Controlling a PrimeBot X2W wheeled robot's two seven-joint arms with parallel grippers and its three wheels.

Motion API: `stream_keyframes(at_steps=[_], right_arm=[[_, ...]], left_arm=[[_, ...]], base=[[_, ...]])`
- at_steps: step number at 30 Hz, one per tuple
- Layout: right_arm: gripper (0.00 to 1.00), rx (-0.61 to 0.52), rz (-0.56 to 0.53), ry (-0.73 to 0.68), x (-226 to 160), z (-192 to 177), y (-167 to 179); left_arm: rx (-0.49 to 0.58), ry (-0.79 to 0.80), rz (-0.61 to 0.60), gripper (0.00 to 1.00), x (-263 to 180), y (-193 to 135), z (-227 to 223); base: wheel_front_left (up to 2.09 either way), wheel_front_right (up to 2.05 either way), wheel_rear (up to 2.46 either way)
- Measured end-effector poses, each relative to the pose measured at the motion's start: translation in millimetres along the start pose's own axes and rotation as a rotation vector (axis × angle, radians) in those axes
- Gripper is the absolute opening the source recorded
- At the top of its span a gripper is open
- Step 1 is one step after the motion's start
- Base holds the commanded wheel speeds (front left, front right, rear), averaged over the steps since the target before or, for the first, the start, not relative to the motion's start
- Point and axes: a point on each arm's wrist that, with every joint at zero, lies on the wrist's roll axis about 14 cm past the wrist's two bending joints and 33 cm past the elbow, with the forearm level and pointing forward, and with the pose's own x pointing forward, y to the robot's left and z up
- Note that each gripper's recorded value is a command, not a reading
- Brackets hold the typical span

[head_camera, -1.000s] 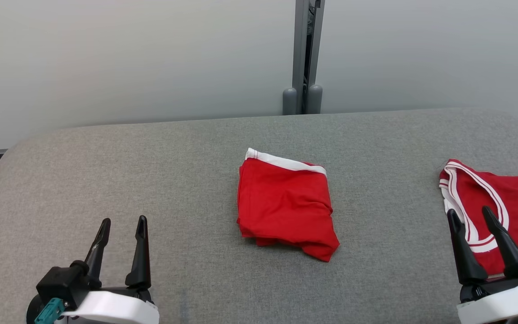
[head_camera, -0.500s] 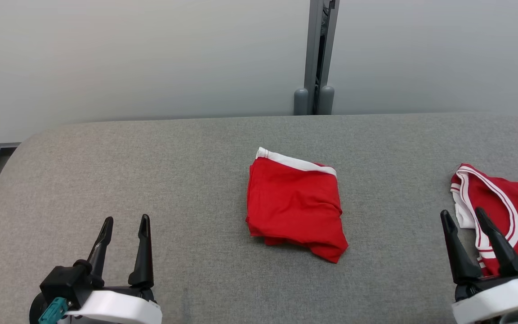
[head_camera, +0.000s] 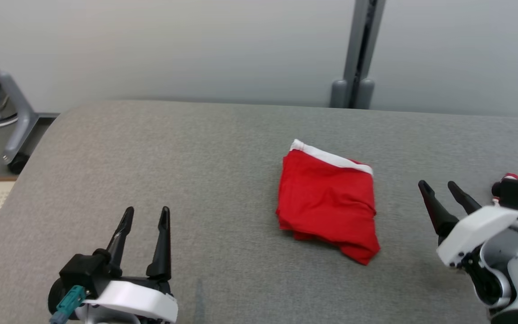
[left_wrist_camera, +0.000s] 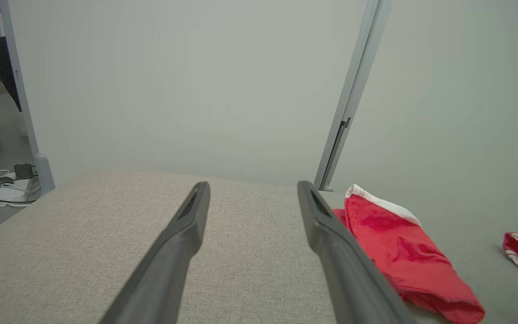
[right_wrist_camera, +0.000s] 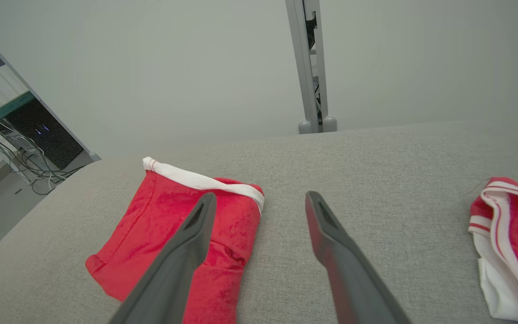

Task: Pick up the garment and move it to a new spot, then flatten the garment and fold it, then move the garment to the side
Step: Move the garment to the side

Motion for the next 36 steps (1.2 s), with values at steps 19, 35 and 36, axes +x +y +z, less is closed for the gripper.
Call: stream_keyframes(at_steps=[19,35,36], right_arm=[[1.00,0.192,0.001,0.596,76,-106,9],[0.00,0.206,0.035,0.537,73,-98,25],[0.00,0.201,0.036,0.519,72,-94,24]], left_arm=[[0.032,0.039,0.133,1.00,-13,40,-7],[0.041,0.028,0.109,1.00,-14,35,-1],[0.040,0.027,0.099,1.00,-13,32,-1]], base=[[0.00,0.00,0.00],[0.00,0.00,0.00],[0.00,0.00,0.00]])
